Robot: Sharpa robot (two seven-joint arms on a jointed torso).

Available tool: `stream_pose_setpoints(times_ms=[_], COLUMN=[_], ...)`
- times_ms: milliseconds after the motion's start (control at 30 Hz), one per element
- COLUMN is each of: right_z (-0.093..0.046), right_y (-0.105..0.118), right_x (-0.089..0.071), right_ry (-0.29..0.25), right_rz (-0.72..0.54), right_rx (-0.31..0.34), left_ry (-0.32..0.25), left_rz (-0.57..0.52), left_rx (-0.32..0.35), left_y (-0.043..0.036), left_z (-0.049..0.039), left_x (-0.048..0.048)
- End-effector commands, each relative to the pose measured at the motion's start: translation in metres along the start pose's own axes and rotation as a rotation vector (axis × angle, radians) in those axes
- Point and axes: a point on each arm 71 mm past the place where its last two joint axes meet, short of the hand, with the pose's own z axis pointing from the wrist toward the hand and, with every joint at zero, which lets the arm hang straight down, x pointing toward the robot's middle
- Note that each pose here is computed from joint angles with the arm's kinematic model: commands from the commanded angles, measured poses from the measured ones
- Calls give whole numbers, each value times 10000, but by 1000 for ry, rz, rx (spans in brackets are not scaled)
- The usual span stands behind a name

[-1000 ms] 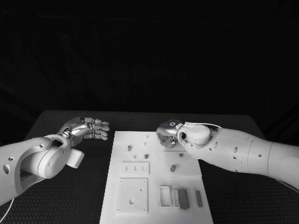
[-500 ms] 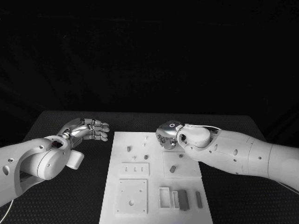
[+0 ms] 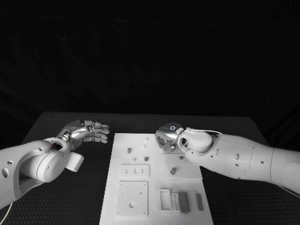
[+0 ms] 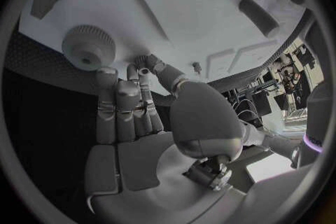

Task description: Assemble the parts on the task board

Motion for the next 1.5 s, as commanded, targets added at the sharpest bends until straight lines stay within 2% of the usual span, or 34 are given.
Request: stream_pose_setpoints(times_ms=[33, 300, 600, 767, 967, 1500], right_z=[-3, 17, 130, 192, 258, 323], right_y=[21, 87, 165, 205, 265, 353], right_x=[-45, -128, -199, -254, -271, -298], right_ry=[-50, -96, -125, -166, -170, -176], right_rz=[-4, -3, 0, 6, 9, 12], right_rx=[4, 7, 19, 18, 14, 2], left_ry=[10, 10, 16, 16, 20, 22], left_rz=[-2, -2, -3, -2, -2, 2], left_rx=[11, 11, 13, 15, 17, 30], left_y=[-25, -28, -36, -46, -56, -129], left_z=[2, 0, 4, 10, 25, 39], left_x=[17, 15, 37, 43, 62, 67])
